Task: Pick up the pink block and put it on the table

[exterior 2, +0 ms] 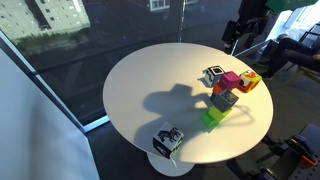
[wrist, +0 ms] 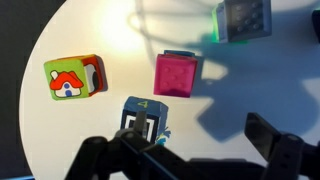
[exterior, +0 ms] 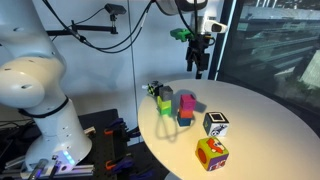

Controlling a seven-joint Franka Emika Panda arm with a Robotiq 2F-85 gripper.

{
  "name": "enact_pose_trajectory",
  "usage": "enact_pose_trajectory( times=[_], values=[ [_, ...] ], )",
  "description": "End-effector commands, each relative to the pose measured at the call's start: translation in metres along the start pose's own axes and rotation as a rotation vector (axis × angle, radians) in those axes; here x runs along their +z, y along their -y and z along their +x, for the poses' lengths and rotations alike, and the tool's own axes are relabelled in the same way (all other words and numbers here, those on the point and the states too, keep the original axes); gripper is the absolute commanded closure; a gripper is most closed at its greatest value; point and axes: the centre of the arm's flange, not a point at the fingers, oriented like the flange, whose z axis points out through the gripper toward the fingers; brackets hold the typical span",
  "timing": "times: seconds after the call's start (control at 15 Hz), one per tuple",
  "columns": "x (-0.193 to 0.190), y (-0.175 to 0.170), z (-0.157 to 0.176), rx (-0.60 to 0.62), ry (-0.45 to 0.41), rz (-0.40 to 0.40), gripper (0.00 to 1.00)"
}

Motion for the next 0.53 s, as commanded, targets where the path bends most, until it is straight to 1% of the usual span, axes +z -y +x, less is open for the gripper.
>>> enact_pose_trajectory(
  times=[0.0,0.47],
  values=[
    [0.022,-0.010,-0.004,0.043,-0.025,-0.031,0.00],
    [0.066,-0.013,-0.008,0.085,-0.018,-0.043,0.00]
  ],
)
